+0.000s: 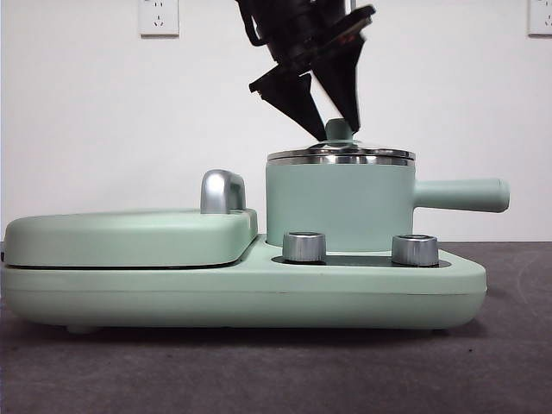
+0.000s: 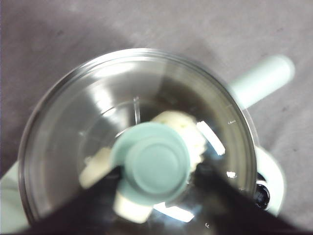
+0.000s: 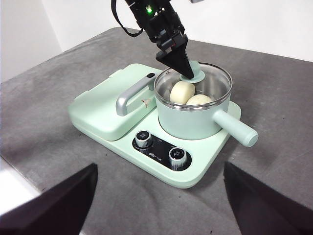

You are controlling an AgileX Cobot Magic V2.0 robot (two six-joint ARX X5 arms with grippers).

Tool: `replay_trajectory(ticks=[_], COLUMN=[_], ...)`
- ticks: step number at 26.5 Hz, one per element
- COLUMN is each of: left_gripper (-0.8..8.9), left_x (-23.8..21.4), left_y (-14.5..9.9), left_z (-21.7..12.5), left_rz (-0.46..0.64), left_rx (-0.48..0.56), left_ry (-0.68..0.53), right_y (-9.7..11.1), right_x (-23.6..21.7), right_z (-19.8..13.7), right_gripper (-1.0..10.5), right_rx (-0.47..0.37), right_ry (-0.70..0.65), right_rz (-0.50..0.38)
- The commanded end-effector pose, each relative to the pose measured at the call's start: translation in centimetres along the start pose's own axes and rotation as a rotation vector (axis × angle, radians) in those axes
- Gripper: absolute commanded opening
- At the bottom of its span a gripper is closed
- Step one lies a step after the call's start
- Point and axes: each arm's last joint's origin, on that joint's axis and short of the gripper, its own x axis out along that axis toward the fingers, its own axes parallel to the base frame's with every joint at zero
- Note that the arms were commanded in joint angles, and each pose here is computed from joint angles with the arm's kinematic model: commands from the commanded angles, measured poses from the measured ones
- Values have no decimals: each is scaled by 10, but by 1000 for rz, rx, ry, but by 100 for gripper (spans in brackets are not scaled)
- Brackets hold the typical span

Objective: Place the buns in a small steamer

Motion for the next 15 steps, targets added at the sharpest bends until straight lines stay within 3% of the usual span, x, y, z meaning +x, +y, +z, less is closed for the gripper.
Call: replay_trajectory(ticks=[1, 4, 10, 15], left_gripper=[442, 494, 495, 493], left_x=[-1, -30, -121, -189], left_y=[-2, -8, -29, -51], left_z=[1, -2, -25, -69], left_rz=[-4, -1, 5, 12], left_rx=[-31, -40, -96, -91], left_ry=[2, -13, -42, -115], right_y=[0, 0, 0, 1], right_x=[-2, -2, -2, -1], right_z=[2, 2, 2, 2], right_gripper=[410, 410, 410, 410], right_rx=[8, 8, 8, 8], right_ry=[-15, -15, -15, -11], right_rz=[5, 6, 7, 44])
